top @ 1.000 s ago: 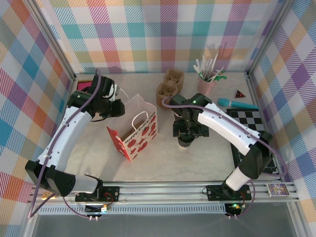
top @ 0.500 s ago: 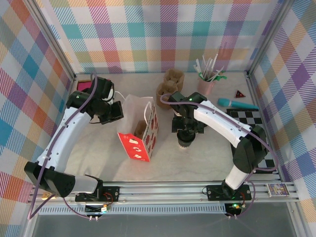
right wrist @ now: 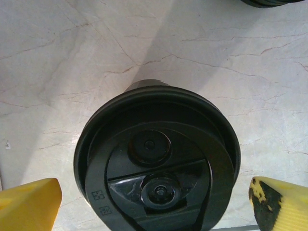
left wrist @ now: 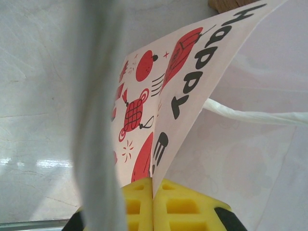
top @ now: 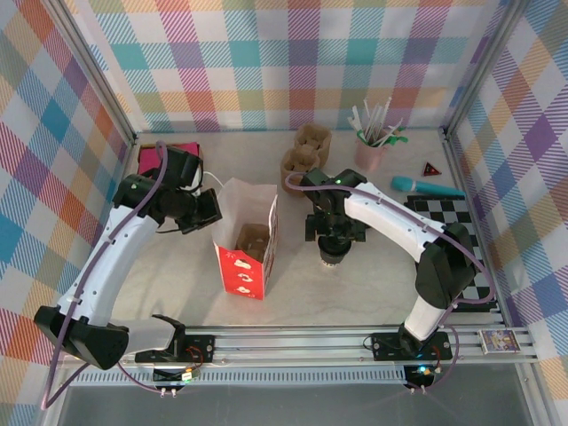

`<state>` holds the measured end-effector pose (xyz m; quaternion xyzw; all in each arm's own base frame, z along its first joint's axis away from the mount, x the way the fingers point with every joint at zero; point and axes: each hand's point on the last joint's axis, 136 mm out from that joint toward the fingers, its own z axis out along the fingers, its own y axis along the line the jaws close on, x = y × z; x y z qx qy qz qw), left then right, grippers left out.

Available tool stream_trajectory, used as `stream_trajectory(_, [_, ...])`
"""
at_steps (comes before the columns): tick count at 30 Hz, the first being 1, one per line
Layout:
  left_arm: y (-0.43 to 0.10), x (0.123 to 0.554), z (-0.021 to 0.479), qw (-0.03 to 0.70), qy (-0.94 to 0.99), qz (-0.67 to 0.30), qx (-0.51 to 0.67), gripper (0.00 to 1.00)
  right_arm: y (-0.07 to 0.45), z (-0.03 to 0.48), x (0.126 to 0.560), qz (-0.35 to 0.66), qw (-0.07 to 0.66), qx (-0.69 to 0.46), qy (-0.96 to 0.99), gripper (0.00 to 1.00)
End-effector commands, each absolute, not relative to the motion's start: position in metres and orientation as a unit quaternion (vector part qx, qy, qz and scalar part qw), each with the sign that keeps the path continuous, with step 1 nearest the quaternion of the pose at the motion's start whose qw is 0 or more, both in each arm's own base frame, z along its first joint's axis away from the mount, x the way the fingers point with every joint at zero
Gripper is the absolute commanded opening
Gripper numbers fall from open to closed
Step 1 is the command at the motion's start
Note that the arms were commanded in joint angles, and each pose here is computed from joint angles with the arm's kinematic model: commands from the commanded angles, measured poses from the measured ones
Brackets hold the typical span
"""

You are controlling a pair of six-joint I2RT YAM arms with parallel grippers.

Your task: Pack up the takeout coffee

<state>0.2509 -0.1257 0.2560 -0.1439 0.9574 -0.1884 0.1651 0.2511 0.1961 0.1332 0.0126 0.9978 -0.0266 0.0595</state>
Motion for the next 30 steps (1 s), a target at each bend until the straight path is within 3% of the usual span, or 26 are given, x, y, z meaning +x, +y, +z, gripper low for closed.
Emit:
stream_trajectory(1, [-0.129,0.24,0.254,0.154,0.955,-0.201,-0.153,0.06,0.193,0.139,0.245,-0.013,0.065,0.012,0.998,1.0])
stream_trajectory(30, [-0.132,0.24,0.251,0.155,0.956,-0.199,-0.15,0.06,0.195,0.124,0.248,-0.009,0.074,0.002,0.997,1.0])
